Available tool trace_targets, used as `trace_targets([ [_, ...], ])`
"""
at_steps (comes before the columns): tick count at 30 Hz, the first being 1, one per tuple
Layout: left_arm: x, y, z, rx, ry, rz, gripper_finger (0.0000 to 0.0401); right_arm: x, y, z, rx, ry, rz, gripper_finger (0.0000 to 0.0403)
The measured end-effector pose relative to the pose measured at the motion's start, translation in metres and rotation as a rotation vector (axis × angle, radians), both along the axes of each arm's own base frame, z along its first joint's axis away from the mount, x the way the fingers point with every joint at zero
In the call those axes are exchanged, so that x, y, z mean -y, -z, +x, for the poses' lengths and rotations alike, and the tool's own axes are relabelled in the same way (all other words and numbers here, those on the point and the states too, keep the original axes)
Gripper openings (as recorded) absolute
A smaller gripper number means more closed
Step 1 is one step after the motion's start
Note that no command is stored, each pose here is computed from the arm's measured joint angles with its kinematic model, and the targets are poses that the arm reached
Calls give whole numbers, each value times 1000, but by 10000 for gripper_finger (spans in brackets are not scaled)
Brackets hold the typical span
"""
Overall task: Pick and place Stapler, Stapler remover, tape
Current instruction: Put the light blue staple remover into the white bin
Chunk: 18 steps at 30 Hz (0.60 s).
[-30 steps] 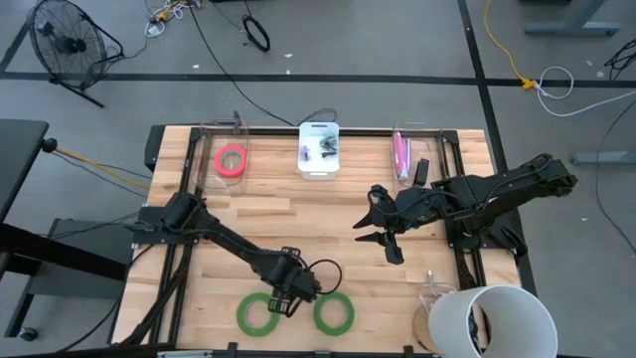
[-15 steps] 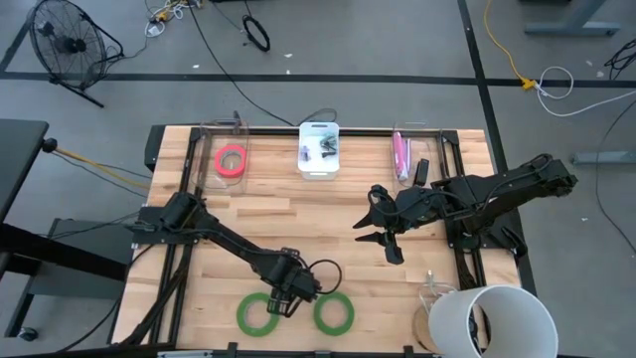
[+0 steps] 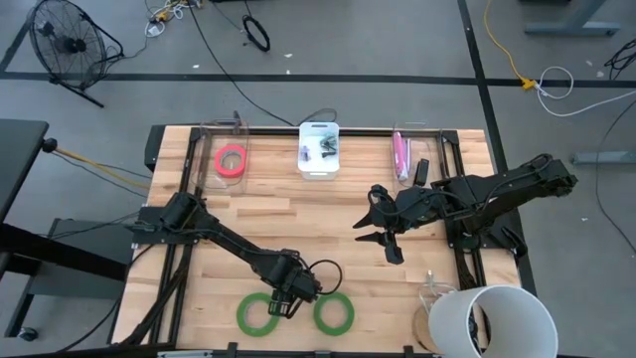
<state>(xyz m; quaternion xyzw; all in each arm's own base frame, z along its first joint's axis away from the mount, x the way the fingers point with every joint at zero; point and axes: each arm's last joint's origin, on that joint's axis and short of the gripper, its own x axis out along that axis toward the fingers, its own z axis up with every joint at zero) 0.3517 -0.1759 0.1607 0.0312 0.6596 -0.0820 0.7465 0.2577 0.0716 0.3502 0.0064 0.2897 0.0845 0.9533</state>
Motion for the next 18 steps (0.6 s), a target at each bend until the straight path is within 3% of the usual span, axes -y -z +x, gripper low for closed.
trace_targets([
  [5, 2, 7, 2, -15, 2, -16, 167, 0, 0, 0, -1, 0, 0, 137],
  [12, 0, 21, 6, 17, 42, -132, 165, 1, 0, 0, 0, 27, -14, 137],
  [18, -3, 22, 8, 30, 73, -129, 114, 1, 0, 0, 0, 28, -13, 137],
])
